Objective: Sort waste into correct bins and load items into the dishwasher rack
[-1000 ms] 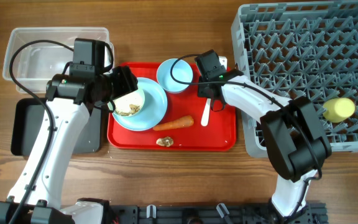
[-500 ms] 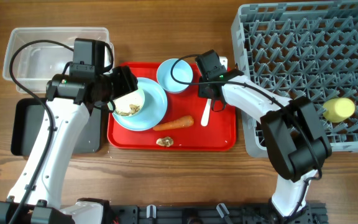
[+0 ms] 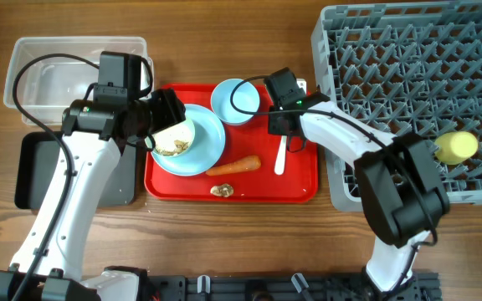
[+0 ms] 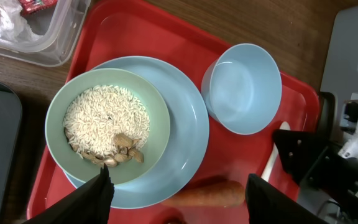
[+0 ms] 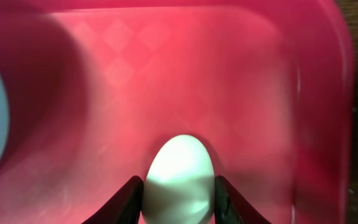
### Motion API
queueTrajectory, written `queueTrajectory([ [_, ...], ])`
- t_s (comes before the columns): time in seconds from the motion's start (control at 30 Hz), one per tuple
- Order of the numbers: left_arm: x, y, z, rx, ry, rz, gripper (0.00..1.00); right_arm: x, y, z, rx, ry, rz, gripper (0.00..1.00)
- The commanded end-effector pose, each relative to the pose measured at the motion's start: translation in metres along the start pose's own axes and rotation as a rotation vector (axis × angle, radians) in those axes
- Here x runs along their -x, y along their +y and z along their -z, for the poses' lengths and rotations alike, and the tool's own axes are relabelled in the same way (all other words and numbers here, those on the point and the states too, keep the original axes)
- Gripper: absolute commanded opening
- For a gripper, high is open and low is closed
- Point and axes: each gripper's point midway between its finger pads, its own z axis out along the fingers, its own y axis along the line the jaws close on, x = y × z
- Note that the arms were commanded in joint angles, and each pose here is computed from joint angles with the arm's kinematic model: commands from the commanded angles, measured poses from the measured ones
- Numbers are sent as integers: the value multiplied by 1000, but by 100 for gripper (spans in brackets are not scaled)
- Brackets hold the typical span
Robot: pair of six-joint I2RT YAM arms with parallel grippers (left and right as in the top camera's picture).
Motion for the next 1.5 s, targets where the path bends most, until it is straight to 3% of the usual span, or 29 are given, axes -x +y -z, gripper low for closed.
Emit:
queueTrajectory([
  [0.0,3,1,0,11,-7,-23,70,25,5,50,65,-101,49,36],
  [0.2,3,1,0,11,-7,-23,70,40,-10,117,92,-204,109,34],
  [0.43,3,1,0,11,-7,-23,70,56,-70,173,33,-303,176,33],
  [0.67,3,1,0,11,-7,-23,70,45,-120,156,-61,-192,227,33],
  [1.0,3,1,0,11,-7,-23,70,23,-118,99,-14,-1,224,31],
  [1.17,3,1,0,11,-7,-23,70,15,-119,81,-20,55,225,41],
  [1.47,3,1,0,11,-7,-23,70,25,-118,99,-15,-4,220,49],
])
